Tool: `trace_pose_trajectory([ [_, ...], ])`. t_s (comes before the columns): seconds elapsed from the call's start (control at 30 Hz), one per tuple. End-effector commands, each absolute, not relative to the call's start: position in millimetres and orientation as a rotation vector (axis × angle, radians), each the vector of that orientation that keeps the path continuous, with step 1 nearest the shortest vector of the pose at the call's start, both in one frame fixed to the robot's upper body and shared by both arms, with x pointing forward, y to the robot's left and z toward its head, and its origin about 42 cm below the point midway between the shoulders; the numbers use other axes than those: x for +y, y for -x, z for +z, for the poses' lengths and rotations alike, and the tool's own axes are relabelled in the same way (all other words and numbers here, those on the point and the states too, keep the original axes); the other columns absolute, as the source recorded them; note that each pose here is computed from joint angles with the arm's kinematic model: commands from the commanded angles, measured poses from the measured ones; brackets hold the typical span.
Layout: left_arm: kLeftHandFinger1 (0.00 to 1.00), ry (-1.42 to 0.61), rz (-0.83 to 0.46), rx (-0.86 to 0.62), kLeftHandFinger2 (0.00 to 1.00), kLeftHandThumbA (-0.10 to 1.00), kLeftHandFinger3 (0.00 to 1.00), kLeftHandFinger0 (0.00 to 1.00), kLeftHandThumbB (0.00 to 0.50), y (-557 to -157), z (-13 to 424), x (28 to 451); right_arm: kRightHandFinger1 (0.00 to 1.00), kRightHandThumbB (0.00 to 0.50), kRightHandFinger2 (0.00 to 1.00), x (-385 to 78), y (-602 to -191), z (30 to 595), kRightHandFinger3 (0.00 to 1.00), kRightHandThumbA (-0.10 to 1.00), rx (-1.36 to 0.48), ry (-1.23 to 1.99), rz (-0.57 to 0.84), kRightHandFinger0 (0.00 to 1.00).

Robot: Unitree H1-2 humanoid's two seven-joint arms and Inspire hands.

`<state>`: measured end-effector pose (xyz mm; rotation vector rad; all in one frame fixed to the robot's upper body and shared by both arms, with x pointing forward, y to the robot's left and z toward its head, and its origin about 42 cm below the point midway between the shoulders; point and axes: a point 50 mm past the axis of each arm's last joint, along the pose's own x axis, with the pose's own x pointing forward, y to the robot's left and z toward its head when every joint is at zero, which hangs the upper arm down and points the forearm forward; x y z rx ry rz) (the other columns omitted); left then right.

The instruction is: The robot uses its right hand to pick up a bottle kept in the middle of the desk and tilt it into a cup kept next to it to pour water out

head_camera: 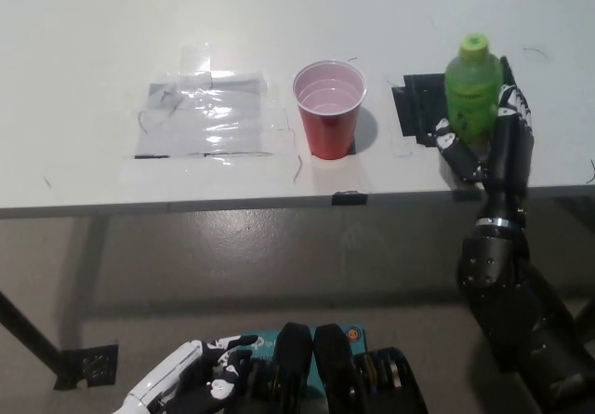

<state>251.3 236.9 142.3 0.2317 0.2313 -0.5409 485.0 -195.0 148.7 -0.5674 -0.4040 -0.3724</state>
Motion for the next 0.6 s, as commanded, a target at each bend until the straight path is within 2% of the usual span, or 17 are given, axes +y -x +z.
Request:
trace_pose_trajectory([
  [0.0,0.93,-0.238,-0.539,0.202,0.92,1.00,1.00,0.80,0.500,-250,148,238,1.00,0.497,1.00,-191,-494,161,1.00,1.00,-0.408,0.634,-0.370,1.00],
  [0.2,0.92,-0.238,-0.535,0.200,0.92,1.00,1.00,0.79,0.500,-249,147,238,1.00,0.500,1.00,-195,-494,162,1.00,1.00,-0.328,0.660,-0.351,1.00],
  [0.37,0.94,-0.228,-0.535,0.202,0.94,1.00,1.00,0.81,0.489,-248,146,237,1.00,0.500,1.00,-199,-494,166,1.00,0.98,-0.318,0.645,-0.353,1.00],
  [0.47,0.94,-0.230,-0.532,0.205,0.94,1.00,1.00,0.82,0.500,-247,146,237,1.00,0.500,1.00,-202,-493,167,1.00,0.94,-0.322,0.632,-0.353,1.00],
  [0.57,0.93,-0.233,-0.527,0.202,0.93,1.00,1.00,0.80,0.500,-248,146,238,1.00,0.500,1.00,-209,-488,169,1.00,0.96,-0.336,0.630,-0.353,1.00],
])
